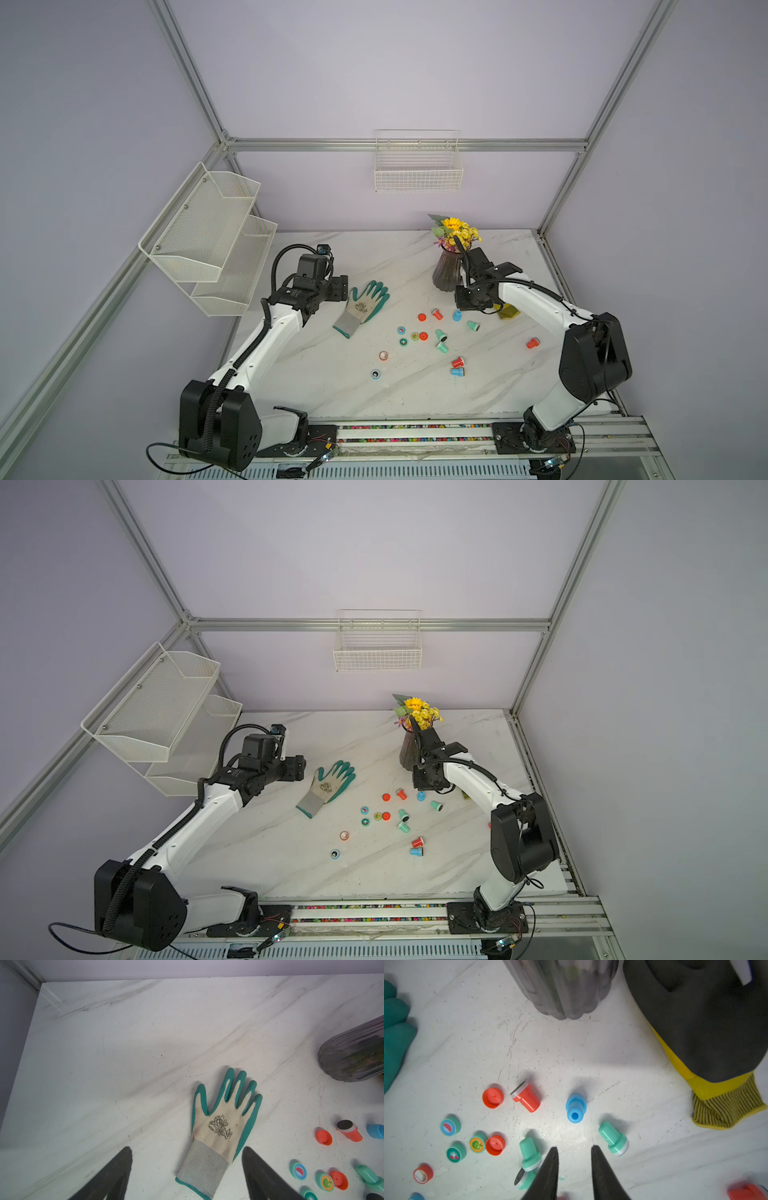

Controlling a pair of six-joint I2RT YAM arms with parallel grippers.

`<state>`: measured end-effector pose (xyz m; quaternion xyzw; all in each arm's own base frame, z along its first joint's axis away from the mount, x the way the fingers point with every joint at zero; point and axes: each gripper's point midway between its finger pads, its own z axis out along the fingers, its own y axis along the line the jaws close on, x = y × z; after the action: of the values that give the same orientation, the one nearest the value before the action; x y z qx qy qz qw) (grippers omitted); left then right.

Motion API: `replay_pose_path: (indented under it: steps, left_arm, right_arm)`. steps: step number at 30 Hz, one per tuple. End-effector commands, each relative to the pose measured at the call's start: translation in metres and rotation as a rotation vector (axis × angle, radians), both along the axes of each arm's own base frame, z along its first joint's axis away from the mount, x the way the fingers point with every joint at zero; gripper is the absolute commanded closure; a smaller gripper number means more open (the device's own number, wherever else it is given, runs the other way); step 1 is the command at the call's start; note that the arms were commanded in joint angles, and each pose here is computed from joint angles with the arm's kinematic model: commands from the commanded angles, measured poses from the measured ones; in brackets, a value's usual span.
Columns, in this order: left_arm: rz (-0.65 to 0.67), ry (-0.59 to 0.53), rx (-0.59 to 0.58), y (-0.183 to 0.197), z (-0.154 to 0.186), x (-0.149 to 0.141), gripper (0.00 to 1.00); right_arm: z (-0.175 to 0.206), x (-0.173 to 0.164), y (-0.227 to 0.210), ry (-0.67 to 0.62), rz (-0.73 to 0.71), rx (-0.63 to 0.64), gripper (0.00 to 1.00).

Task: Close the stamp cap
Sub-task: Pick up the stamp from the center of the board.

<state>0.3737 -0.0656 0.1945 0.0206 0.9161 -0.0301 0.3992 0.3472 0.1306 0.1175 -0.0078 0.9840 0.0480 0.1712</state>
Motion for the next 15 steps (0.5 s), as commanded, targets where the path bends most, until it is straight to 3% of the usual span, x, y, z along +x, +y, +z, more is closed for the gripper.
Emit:
replay_pose_path:
  steps: [1,8,15]
  left_arm:
    - [-0.012,-0.068,-0.001,-0.001,0.026,0.008,0.17]
    - [-0.042,-0.068,-0.016,-0.007,0.027,0.009,0.17]
    - [-0.058,-0.060,-0.030,-0.011,0.026,0.009,0.17]
  right_arm:
    - [0.006,-0.026,-0.012,0.047,-0.013,-0.017,0.70]
    - [0.007,-0.086,0.001,0.084,-0.046,0.016,0.72]
    - [-0.016,-0.143,0.056,0.125,0.004,0.008,0.73]
